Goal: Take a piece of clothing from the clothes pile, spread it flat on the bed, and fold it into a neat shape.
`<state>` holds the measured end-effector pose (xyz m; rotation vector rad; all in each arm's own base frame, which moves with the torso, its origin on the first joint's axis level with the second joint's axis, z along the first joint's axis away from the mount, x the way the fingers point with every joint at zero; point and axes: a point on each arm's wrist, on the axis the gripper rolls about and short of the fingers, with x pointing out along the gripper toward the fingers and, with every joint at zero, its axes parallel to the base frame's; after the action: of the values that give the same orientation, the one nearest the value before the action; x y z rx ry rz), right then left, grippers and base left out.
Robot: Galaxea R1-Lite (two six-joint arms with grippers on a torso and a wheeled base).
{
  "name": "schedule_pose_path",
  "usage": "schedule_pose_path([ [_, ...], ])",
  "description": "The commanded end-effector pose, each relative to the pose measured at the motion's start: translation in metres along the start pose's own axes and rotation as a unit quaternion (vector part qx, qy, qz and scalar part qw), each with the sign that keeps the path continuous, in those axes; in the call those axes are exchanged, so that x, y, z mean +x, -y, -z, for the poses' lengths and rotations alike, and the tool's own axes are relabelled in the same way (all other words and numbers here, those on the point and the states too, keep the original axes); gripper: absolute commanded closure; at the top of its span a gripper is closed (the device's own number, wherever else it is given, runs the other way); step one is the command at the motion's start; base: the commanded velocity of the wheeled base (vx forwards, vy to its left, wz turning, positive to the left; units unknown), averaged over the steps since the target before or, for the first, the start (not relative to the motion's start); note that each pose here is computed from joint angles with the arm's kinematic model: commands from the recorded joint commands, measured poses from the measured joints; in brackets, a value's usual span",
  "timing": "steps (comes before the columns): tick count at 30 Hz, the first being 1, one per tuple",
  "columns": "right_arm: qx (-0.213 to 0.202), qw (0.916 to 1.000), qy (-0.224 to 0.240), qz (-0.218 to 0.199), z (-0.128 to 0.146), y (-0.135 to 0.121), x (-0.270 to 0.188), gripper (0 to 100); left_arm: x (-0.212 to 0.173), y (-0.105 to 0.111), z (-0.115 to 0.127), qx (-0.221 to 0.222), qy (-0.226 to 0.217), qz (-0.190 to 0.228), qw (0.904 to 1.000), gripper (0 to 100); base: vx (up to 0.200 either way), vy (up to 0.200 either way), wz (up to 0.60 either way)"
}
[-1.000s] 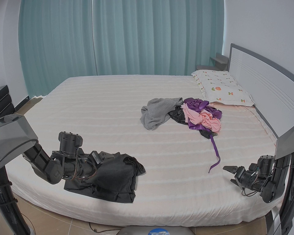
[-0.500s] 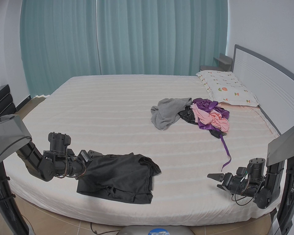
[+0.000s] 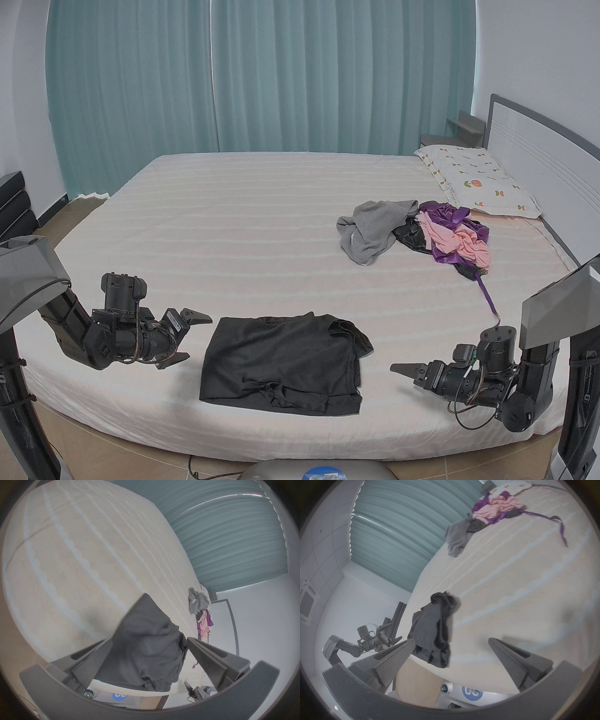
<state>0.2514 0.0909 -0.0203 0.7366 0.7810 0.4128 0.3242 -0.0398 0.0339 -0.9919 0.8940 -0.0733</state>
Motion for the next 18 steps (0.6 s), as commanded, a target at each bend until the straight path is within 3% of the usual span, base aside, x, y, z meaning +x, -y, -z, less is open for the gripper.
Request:
schedule_pose_path([
  [1, -0.021, 0.9994, -0.002, -0.027, 0.001, -0.010, 0.015, 0, 0.001, -0.003, 0.001, -0.002, -0.004, -0.004, 1.0000, 0, 0.000, 0.000, 0.00],
  [18, -0.042, 0.9981, -0.007, -0.044, 0.003, -0.018, 0.028, 0, 0.005, -0.003, 0.002, -0.001, -0.003, -0.008, 1.0000, 0, 0.000, 0.000, 0.00],
])
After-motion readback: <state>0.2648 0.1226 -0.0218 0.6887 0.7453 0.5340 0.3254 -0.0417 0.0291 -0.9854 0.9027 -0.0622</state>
